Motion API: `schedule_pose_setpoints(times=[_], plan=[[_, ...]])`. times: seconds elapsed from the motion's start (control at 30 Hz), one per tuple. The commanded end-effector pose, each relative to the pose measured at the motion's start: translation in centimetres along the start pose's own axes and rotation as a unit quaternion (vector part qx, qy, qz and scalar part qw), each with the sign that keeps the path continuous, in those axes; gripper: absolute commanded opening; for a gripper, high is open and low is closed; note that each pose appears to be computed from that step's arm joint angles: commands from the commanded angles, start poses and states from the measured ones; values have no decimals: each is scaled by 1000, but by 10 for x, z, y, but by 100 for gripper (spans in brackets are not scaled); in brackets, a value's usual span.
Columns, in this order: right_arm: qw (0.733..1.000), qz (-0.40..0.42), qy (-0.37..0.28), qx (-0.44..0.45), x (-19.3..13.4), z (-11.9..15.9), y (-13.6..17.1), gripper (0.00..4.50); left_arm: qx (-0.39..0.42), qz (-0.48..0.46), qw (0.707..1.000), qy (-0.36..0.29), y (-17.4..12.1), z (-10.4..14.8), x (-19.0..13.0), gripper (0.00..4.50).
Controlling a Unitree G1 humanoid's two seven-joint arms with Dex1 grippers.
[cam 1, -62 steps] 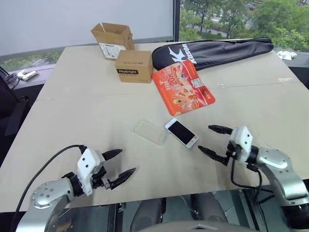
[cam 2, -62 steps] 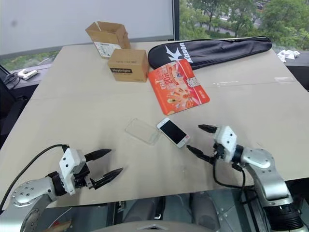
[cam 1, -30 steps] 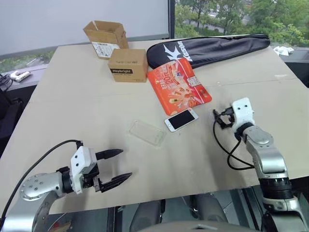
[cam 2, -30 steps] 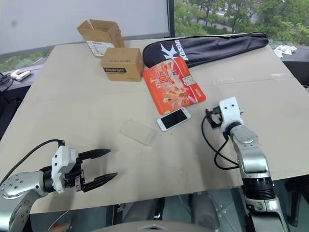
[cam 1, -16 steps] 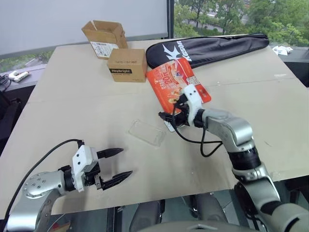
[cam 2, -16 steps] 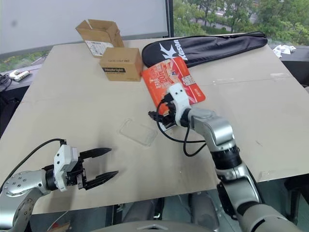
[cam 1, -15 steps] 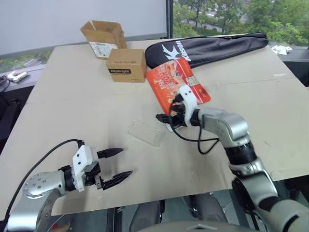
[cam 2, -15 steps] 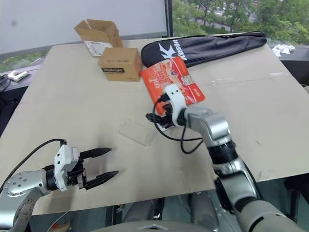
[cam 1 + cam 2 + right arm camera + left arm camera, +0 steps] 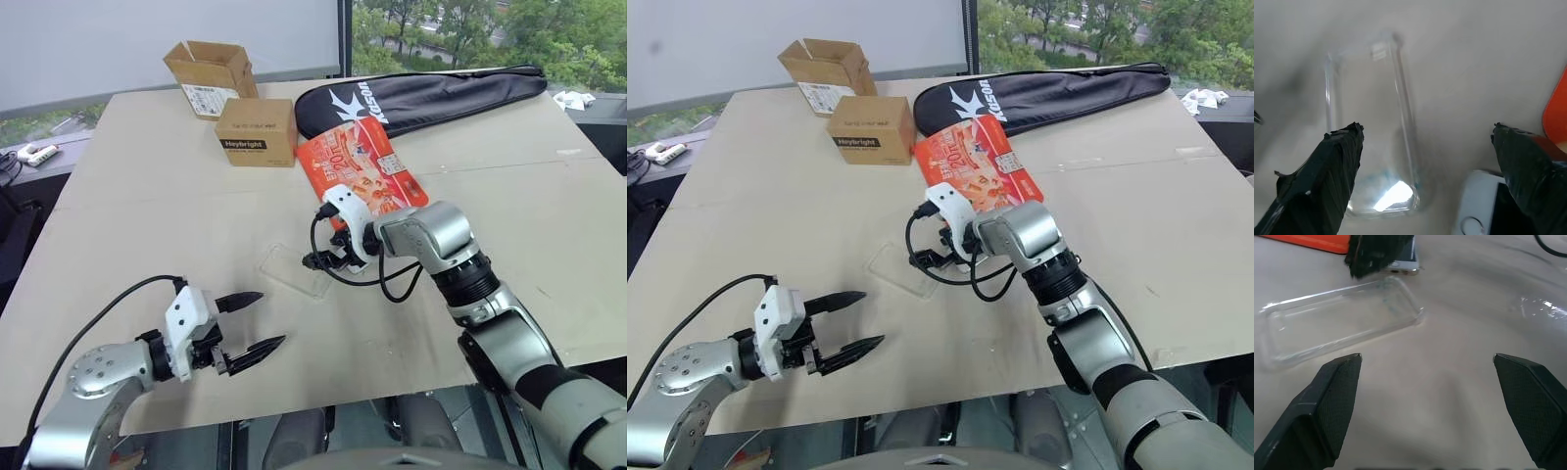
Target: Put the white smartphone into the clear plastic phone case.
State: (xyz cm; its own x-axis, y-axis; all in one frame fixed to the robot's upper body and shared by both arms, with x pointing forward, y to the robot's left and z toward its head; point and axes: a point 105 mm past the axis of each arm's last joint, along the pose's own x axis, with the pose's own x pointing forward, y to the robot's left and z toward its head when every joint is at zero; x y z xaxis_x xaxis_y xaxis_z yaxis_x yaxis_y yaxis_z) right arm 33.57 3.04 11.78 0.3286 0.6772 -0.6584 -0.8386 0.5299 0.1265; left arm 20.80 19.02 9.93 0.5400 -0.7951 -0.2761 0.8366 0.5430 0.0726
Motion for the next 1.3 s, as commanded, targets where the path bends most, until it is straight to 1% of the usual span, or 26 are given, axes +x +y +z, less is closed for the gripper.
schedule_pose_setpoints(times=[0.03, 0.17, 0.33, 0.5, 0.63, 0.7, 0.77, 0.87, 0.9, 0.97, 1.03, 1.13, 1.2, 1.27, 1.3], plan=[[996, -34, 72, -33, -7, -25, -18, 450, 10, -1, 1000, -8, 0, 7, 3, 445], [991, -28, 112, -66, -26, -43, -22, 450, 9, -3, 1000, -11, 0, 9, 5, 445], [980, -69, 166, -86, -68, -80, -46, 450, 5, -11, 1000, -17, -3, 9, 10, 445], [974, -80, 189, -101, -106, -103, -47, 450, 3, -20, 1000, -18, -3, 7, 11, 445], [967, -105, 201, -116, -127, -115, -52, 450, 4, -29, 999, -18, -2, 5, 13, 445], [966, -107, 189, -139, -131, -115, -51, 450, 5, -33, 999, -19, 0, 5, 15, 445], [972, -100, 152, -148, -129, -105, -45, 450, 5, -34, 999, -20, 1, 4, 16, 445], [975, -71, 110, -180, -123, -96, -27, 450, 6, -41, 999, -20, 1, 1, 17, 445], [975, -46, 97, -195, -121, -97, -17, 450, 6, -42, 999, -21, 1, 1, 17, 445], [974, -20, 94, -203, -119, -107, -5, 450, 6, -43, 999, -21, 2, -2, 17, 445], [963, -17, 101, -248, -121, -117, -5, 450, 6, -44, 999, -21, 2, -4, 16, 445], [947, -25, 95, -307, -124, -120, -9, 450, 7, -46, 999, -23, 3, -5, 15, 445], [922, -44, 96, -373, -130, -122, -20, 450, 13, -47, 998, -26, 3, -4, 15, 445], [884, -44, 111, -452, -137, -128, -28, 450, 16, -47, 998, -38, 4, 2, 18, 445], [872, -41, 122, -472, -140, -132, -31, 450, 17, -48, 998, -43, 4, 4, 20, 445]])
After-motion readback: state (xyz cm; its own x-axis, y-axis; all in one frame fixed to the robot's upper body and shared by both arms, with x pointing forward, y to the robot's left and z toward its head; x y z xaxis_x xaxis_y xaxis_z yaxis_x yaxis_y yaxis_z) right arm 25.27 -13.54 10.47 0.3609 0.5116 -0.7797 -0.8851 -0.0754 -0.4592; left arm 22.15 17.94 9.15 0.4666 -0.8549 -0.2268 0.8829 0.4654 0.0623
